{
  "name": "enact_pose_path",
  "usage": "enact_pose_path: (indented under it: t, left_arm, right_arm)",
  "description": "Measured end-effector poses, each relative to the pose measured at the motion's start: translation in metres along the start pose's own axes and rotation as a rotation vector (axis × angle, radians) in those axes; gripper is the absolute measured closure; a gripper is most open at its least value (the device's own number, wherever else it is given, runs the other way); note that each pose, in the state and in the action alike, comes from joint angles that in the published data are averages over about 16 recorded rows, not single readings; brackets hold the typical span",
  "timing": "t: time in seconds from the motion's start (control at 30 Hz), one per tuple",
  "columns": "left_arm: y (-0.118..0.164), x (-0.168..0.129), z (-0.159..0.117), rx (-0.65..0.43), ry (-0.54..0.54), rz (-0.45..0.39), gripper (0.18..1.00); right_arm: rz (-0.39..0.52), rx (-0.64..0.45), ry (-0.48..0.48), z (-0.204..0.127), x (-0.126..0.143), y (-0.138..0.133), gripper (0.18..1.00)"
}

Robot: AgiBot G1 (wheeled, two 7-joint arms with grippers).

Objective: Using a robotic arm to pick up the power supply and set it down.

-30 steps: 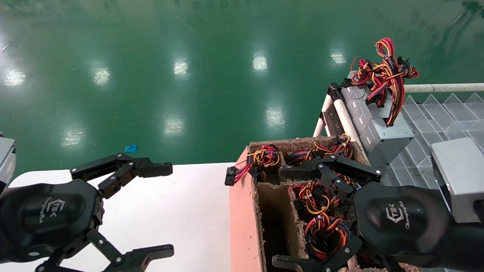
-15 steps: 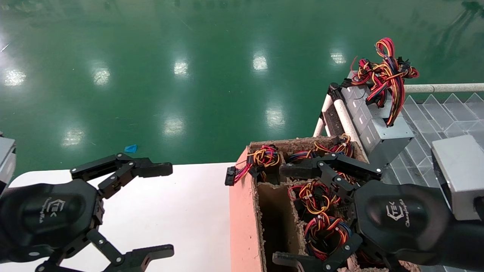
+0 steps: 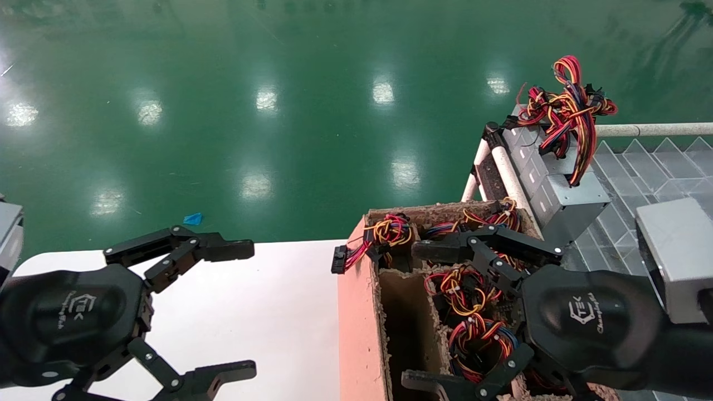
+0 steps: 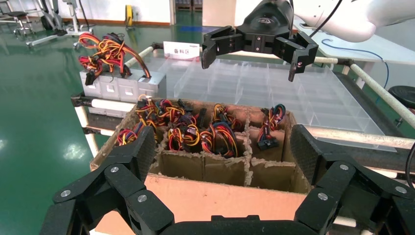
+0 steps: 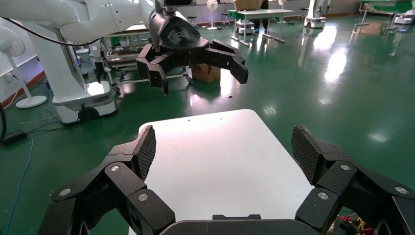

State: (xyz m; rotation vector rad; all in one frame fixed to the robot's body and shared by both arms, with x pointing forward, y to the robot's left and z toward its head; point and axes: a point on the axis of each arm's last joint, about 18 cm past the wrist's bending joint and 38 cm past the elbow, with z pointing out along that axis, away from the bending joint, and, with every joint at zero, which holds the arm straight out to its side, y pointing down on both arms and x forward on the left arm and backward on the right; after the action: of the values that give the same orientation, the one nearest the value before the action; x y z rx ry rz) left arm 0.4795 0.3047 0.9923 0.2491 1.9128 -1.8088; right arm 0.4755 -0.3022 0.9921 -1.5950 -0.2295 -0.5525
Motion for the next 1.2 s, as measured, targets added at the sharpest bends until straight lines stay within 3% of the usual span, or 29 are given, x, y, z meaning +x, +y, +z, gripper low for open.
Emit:
enact_pose_path:
  t: [1.2]
  left_arm:
    - [0.0000, 0.0000, 0.0000, 0.000, 0.000, 0.000, 0.184]
  right_arm:
    - [0.000, 0.000, 0.001, -0.0001, 0.0002, 0.0000, 0.179]
